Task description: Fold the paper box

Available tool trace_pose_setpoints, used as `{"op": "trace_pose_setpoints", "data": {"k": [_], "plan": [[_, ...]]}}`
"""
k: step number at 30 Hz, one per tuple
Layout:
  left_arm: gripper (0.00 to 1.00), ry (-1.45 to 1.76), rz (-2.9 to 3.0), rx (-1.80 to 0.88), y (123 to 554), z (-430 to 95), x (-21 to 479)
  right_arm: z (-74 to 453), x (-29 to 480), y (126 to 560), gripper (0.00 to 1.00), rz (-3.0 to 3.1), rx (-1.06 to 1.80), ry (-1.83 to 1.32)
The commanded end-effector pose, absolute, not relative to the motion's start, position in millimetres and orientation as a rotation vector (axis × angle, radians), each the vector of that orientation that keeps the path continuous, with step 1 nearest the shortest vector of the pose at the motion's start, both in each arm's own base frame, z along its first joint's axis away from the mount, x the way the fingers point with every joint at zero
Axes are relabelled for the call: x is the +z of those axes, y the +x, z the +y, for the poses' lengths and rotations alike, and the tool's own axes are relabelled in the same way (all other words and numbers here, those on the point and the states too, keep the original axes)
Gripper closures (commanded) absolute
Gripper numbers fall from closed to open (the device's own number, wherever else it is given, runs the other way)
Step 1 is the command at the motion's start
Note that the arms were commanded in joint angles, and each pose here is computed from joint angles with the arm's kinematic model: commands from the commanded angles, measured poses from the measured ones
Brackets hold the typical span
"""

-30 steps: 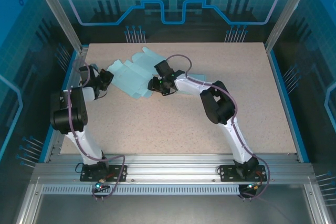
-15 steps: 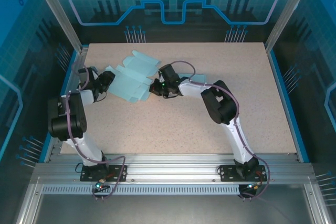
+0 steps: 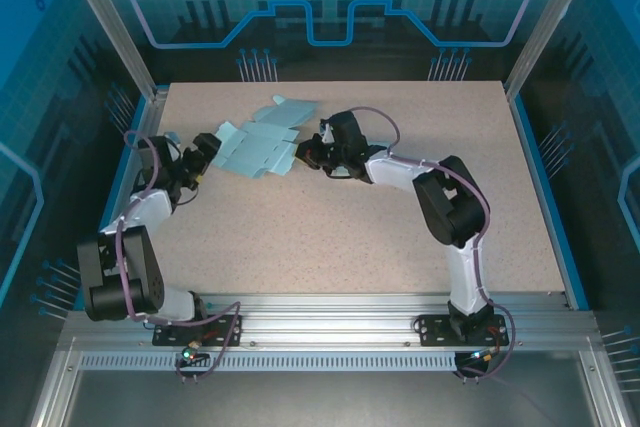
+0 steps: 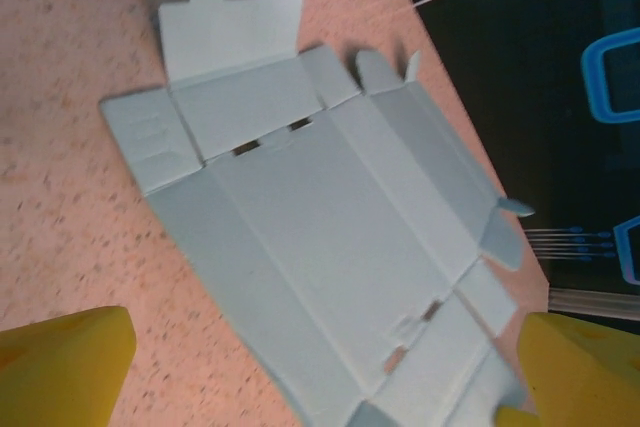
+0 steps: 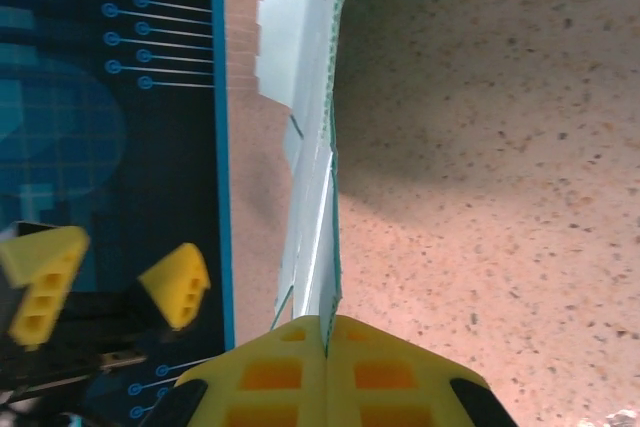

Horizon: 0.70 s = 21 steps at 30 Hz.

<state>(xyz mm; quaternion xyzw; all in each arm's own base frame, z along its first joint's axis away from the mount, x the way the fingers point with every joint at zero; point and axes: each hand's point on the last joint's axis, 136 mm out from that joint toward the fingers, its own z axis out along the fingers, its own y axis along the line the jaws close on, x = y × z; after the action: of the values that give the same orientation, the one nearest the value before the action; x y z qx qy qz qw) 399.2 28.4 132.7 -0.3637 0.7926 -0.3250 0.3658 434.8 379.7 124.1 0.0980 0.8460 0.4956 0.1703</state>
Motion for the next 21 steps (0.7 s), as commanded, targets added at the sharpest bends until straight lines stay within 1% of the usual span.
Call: {"op": "trace_pose_setpoints", "data": {"k": [1, 9, 15, 21], "plan": [[0.01, -0.987, 2.089, -0.948, 384.6, 11.6, 111.1, 382.5, 149.9, 426.2, 1.0, 2.355, 1.484, 0.244], [0.01, -1.069, 1.985, -1.231, 385.8, -11.0, 93.6, 385.7, 161.0, 417.2, 1.0, 2.341, 1.491, 0.21], [0.01, -1.089, 1.988, -1.275, 389.2, -22.3, 78.7, 392.1, 162.7, 411.9, 1.0, 2.345, 1.505, 0.188], [0.01, -1.09, 1.919, -1.342, 412.0, -27.8, 74.0, 400.7, 165.9, 400.3, 1.0, 2.356, 1.521, 0.138]]}}
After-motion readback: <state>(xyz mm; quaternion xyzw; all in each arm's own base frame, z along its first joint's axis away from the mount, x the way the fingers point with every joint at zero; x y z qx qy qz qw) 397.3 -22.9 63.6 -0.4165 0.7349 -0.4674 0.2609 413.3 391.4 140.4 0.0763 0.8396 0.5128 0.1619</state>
